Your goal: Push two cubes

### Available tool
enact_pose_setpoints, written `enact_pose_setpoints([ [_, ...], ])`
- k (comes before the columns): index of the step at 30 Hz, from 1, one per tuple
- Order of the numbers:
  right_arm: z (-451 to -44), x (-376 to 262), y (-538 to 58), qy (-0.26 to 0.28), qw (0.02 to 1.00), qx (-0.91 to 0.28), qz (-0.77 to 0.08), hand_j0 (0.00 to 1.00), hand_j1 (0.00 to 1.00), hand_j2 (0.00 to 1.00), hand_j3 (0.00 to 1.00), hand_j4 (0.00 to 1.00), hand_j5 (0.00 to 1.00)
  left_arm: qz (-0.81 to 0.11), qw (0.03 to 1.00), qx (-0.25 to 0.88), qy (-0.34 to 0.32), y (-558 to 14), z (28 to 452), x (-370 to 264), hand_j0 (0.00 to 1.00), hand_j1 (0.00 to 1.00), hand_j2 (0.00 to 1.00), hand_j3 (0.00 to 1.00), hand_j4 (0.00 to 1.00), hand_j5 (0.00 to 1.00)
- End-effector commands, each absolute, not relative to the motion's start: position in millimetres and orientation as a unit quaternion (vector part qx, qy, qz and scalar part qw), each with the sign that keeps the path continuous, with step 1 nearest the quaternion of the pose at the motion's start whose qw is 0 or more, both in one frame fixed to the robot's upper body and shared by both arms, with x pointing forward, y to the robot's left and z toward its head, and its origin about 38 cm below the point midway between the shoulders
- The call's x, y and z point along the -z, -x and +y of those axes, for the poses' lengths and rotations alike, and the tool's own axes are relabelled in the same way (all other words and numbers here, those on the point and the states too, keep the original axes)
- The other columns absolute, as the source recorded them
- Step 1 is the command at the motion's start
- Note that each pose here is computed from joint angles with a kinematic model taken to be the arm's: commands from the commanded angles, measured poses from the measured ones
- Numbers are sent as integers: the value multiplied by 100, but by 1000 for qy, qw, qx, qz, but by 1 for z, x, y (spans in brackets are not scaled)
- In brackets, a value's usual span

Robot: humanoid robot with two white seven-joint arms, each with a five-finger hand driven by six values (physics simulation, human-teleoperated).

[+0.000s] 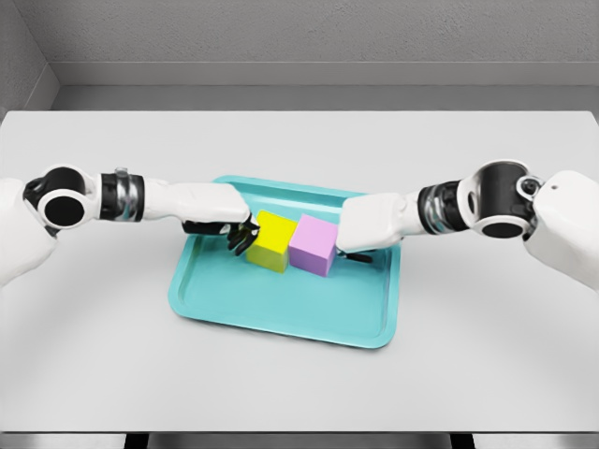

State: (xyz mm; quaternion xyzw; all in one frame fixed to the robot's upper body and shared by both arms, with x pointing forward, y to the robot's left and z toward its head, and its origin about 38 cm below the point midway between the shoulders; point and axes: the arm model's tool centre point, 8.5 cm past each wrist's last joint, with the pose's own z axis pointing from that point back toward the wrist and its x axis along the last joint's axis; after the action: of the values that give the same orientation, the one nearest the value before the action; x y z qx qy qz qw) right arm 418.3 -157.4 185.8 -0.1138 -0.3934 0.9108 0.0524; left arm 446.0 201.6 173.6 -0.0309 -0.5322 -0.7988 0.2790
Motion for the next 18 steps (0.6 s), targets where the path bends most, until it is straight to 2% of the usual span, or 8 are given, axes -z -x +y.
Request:
enact_pose_setpoints([
  [1, -156, -187, -419, 114, 53, -910, -396, 11, 11, 11, 11, 11, 11, -533, 287, 795, 32, -448, 203, -172, 17, 17, 17, 17, 17, 17],
  [4, -187, -198, -431, 141, 81, -908, -387, 11, 11, 11, 11, 11, 11, -534, 285, 795, 30, -450, 203, -175, 17, 17, 17, 17, 17, 17],
  [7, -196, -205, -433, 151, 88, -906, -385, 12, 12, 12, 12, 12, 12, -536, 283, 795, 32, -450, 200, -175, 17, 17, 17, 17, 17, 17],
  [12, -228, -251, -445, 189, 126, -873, -431, 15, 15, 15, 15, 15, 15, -549, 287, 785, 23, -457, 210, -196, 19, 19, 19, 19, 19, 19],
  [14, -240, -264, -441, 180, 141, -862, -453, 15, 15, 15, 15, 15, 15, -557, 295, 776, 21, -459, 221, -207, 20, 20, 20, 20, 20, 20],
  [16, -239, -269, -438, 164, 148, -853, -473, 16, 16, 16, 16, 16, 16, -561, 273, 781, 37, -442, 214, -210, 20, 20, 20, 20, 20, 20],
  [18, -238, -274, -436, 160, 147, -848, -484, 17, 17, 17, 17, 17, 17, -554, 277, 782, 63, -425, 209, -186, 19, 19, 19, 19, 19, 19],
])
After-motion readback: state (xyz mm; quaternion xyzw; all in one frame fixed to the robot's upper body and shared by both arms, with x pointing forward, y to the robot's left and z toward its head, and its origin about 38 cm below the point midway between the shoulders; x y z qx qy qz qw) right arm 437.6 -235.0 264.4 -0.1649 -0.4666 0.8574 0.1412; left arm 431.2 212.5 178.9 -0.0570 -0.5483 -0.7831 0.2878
